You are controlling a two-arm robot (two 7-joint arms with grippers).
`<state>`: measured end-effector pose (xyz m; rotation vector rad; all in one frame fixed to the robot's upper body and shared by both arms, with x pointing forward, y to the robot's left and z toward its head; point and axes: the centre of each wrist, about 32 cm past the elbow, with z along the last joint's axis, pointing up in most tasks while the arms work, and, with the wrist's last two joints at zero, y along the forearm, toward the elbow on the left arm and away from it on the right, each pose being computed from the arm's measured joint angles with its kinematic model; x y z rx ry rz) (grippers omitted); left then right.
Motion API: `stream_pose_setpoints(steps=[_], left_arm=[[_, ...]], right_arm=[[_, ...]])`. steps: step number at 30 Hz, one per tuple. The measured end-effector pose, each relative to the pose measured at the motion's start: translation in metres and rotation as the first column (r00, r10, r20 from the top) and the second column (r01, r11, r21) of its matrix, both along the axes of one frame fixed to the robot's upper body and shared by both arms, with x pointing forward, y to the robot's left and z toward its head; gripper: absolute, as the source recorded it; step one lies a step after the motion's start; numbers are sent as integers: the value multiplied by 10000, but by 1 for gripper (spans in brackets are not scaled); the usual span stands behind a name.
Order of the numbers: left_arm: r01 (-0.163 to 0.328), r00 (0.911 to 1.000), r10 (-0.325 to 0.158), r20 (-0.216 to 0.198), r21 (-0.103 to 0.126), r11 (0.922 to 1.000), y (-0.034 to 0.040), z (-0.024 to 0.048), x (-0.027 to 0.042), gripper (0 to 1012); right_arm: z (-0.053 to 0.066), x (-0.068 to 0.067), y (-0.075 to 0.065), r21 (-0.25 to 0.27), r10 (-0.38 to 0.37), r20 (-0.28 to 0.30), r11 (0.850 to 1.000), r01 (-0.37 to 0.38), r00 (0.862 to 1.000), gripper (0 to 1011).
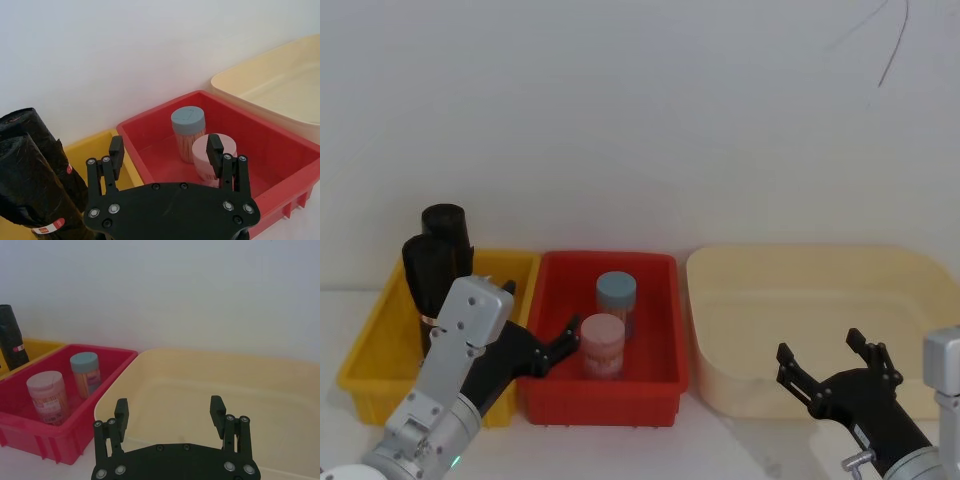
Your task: Pick up the garbage bag with the one hand and transfer it to the other hand.
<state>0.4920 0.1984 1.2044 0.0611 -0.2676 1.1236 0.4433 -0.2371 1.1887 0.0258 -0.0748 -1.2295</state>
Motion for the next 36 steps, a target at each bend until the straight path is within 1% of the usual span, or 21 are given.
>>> stream_pose_setpoints(steps=[9, 14, 15, 16, 17, 18, 19, 20, 22, 23, 24, 25, 26, 27, 30, 31, 32, 33, 34, 35, 36], left_arm=[[7, 10000, -7, 3, -4, 10000, -3, 4, 3, 1000], [97, 10000, -97, -16, 55, 9999, -26, 51, 32, 1000], [151, 9999, -151, -12, 86, 9998, -40, 92, 47, 1000], [175, 9998, -175, -4, 101, 9998, -46, 115, 54, 1000], [221, 9998, -221, 16, 131, 9997, -57, 165, 66, 1000], [250, 9997, -250, 43, 146, 9996, -64, 201, 74, 1000], [250, 9997, -250, 43, 146, 9996, -64, 201, 74, 1000], [322, 9994, -324, 75, 208, 9993, -80, 296, 90, 1000], [362, 9992, -365, 149, 242, 9991, -89, 379, 101, 1000], [371, 9992, -375, 132, 268, 9990, -91, 404, 104, 1000], [399, 9989, -406, 225, 305, 9987, -93, 498, 112, 1000], [399, 9989, -406, 225, 305, 9987, -93, 498, 112, 1000], [403, 9989, -412, 228, 372, 9985, -87, 580, 114, 1000], [382, 9988, -394, 282, 440, 9983, -67, 674, 114, 1000], [313, 9989, -331, 345, 506, 9982, -21, 815, 96, 1000], [251, 9992, -268, 305, 550, 9982, 18, 889, 80, 1000], [196, 9992, -216, 341, 565, 9982, 50, 939, 67, 1000], [93, 9994, -111, 317, 584, 9983, 106, 1001, 43, 1000], [51, 9997, -66, 253, 592, 9982, 133, 1024, 28, 1000], [5, 9998, -17, 214, 593, 9982, 160, 1045, 14, 1001], [-78, 9998, 65, 213, 589, 9982, 204, 1073, -8, 1000]], right_arm=[[0, 0, 0, 0, 3, 0, 10000, -3, 10000, 1004], [24, 30, -10, 9, 102, 26, 9999, -102, 9999, 1004], [43, 48, -14, 32, 161, 49, 9999, -161, 9999, 1004], [43, 48, -14, 32, 161, 49, 9999, -161, 9999, 1004], [98, 95, -18, 88, 274, 128, 9996, -275, 9995, 1004], [98, 95, -18, 88, 274, 128, 9996, -275, 9995, 1004], [108, 105, -18, 113, 320, 125, 9994, -322, 9994, 1004], [132, 126, -16, 142, 361, 162, 9992, -364, 9992, 1004], [200, 182, -2, 269, 532, 229, 9982, -538, 9983, 1004], [246, 222, 15, 356, 658, 283, 9971, -668, 9974, 1004], [276, 247, 29, 408, 727, 332, 9964, -740, 9968, 1004], [299, 268, 40, 454, 796, 353, 9957, -812, 9962, 1004], [346, 310, 69, 542, 938, 402, 9939, -959, 9948, 1005], [367, 330, 83, 591, 1031, 403, 9927, -1054, 9939, 1004], [463, 420, 160, 741, 1381, 487, 9872, -1415, 9892, 1004], [502, 460, 203, 794, 1562, 511, 9839, -1599, 9864, 1004], [529, 487, 233, 819, 1672, 533, 9818, -1711, 9845, 1004], [549, 506, 257, 838, 1765, 545, 9800, -1806, 9828, 1004], [568, 526, 282, 856, 1872, 536, 9778, -1913, 9809, 1004], [601, 567, 337, 874, 2070, 533, 9735, -2111, 9769, 1004], [620, 591, 376, 881, 2190, 536, 9708, -2231, 9743, 1004]])
